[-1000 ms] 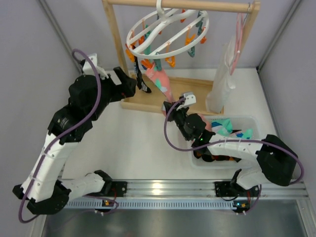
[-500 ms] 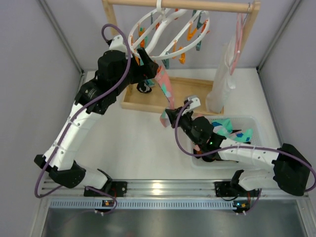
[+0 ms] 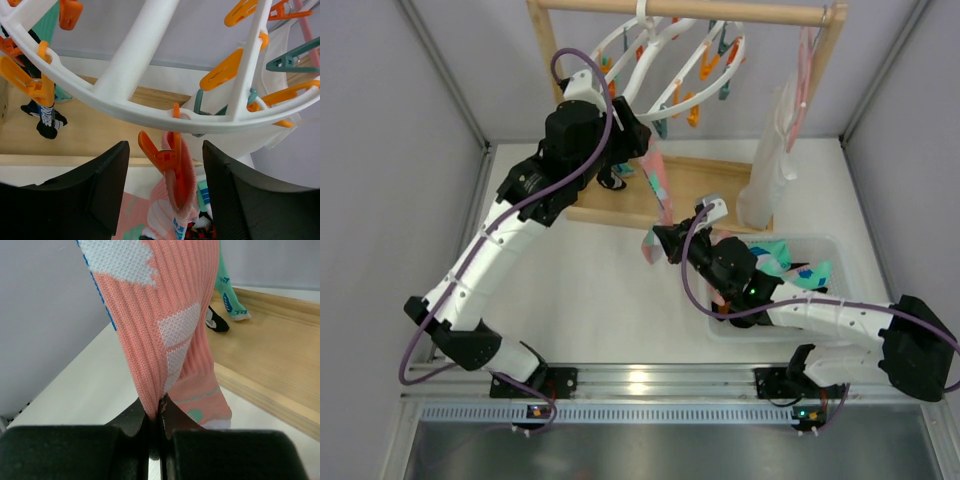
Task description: Remove the socks clipped to the hanger
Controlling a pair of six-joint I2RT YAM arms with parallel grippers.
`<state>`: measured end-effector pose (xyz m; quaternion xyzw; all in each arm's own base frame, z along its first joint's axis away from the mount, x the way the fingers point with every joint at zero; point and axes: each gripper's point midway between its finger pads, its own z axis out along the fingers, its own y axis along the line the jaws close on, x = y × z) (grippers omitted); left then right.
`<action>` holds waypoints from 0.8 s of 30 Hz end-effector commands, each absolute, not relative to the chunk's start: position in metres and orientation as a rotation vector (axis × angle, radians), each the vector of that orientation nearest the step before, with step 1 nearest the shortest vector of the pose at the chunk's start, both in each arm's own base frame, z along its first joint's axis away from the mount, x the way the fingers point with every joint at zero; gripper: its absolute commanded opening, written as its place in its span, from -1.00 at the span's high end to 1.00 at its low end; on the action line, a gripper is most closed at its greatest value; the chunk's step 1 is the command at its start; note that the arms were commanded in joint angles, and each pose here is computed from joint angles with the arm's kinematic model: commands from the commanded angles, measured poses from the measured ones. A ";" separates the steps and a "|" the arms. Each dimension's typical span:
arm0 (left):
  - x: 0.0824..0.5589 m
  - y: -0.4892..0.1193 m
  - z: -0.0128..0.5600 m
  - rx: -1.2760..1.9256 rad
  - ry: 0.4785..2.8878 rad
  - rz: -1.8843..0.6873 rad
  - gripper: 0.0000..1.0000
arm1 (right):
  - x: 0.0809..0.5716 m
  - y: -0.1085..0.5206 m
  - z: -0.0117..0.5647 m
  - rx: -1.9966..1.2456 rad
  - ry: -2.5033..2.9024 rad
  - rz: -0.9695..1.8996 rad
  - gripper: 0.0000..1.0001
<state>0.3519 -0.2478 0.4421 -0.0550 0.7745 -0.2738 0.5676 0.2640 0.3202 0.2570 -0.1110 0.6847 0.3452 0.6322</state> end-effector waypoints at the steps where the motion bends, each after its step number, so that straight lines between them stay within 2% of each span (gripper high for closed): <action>1: 0.363 -0.252 0.458 -0.152 1.746 -0.661 -0.27 | 0.253 0.325 0.271 -0.262 1.539 0.859 1.00; 4: 0.368 -0.254 0.456 -0.153 1.738 -0.651 -0.19 | 0.251 0.326 0.270 -0.266 1.544 0.865 1.00; 5: 0.369 -0.254 0.456 -0.153 1.735 -0.648 -0.01 | 0.251 0.327 0.270 -0.268 1.545 0.865 1.00; 8: 0.372 -0.255 0.456 -0.154 1.725 -0.644 0.30 | 0.250 0.326 0.269 -0.267 1.547 0.865 1.00; 11: 0.375 -0.258 0.457 -0.136 1.716 -0.643 0.48 | 0.249 0.323 0.268 -0.261 1.547 0.860 1.00; 12: 0.376 -0.259 0.454 -0.131 1.720 -0.640 0.67 | 0.249 0.322 0.268 -0.261 1.547 0.860 1.00; 13: 0.377 -0.260 0.453 -0.131 1.723 -0.638 0.72 | 0.248 0.320 0.267 -0.261 1.548 0.859 1.00; 16: 0.379 -0.260 0.450 -0.134 1.729 -0.631 0.80 | 0.241 0.313 0.271 -0.273 1.542 0.860 1.00; 20: 0.379 -0.257 0.448 -0.149 1.729 -0.620 0.79 | 0.220 0.290 0.296 -0.305 1.491 0.887 1.00; 24: 0.375 -0.258 0.448 -0.136 1.732 -0.639 0.75 | 0.216 0.250 0.293 -0.279 1.514 0.767 1.00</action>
